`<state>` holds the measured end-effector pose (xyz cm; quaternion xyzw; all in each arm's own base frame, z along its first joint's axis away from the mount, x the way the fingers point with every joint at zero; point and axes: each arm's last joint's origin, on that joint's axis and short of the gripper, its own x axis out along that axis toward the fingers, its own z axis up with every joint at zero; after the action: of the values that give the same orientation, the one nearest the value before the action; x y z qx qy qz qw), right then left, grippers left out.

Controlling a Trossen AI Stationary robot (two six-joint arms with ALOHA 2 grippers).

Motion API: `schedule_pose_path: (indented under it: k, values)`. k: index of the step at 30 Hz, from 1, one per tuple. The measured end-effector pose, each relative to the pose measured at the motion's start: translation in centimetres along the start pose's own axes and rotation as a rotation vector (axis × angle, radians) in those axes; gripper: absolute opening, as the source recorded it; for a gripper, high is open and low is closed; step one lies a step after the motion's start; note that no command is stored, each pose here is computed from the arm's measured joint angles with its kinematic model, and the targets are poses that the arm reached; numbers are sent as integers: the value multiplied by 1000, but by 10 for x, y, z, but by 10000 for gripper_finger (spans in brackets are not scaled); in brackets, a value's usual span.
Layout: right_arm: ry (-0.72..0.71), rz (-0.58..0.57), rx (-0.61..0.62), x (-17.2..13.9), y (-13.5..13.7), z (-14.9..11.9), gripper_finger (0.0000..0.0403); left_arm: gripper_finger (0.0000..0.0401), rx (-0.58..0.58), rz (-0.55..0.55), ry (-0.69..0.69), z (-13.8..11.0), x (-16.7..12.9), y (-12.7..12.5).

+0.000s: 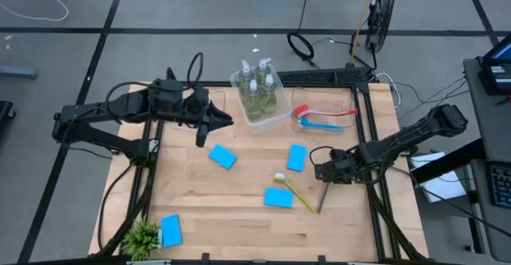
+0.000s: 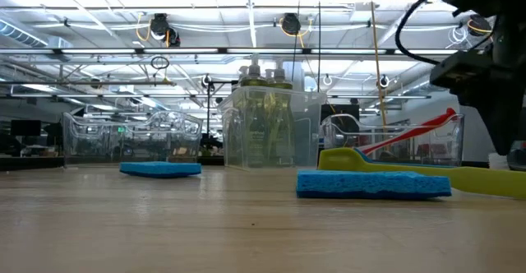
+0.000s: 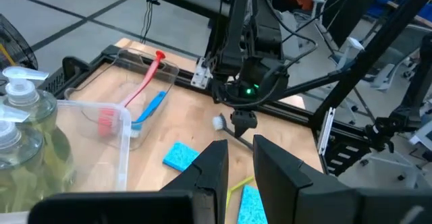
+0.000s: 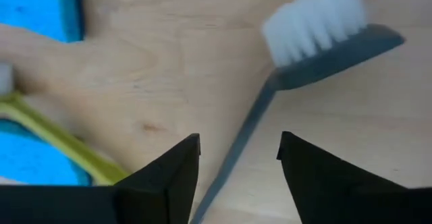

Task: Pick & Place Kitchen Sink Supplies
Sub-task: Put the gray dish brush into the right transparent bin

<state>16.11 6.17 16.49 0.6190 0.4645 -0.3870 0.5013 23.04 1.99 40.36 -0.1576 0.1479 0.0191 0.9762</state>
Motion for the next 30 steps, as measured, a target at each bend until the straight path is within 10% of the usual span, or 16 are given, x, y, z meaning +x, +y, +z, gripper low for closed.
schedule_pose_path:
  k: [30]
  values:
    - [-20, -56, -29, 22, -9, -2, 14, 72, -8, 27, -1, 0, 2, 1]
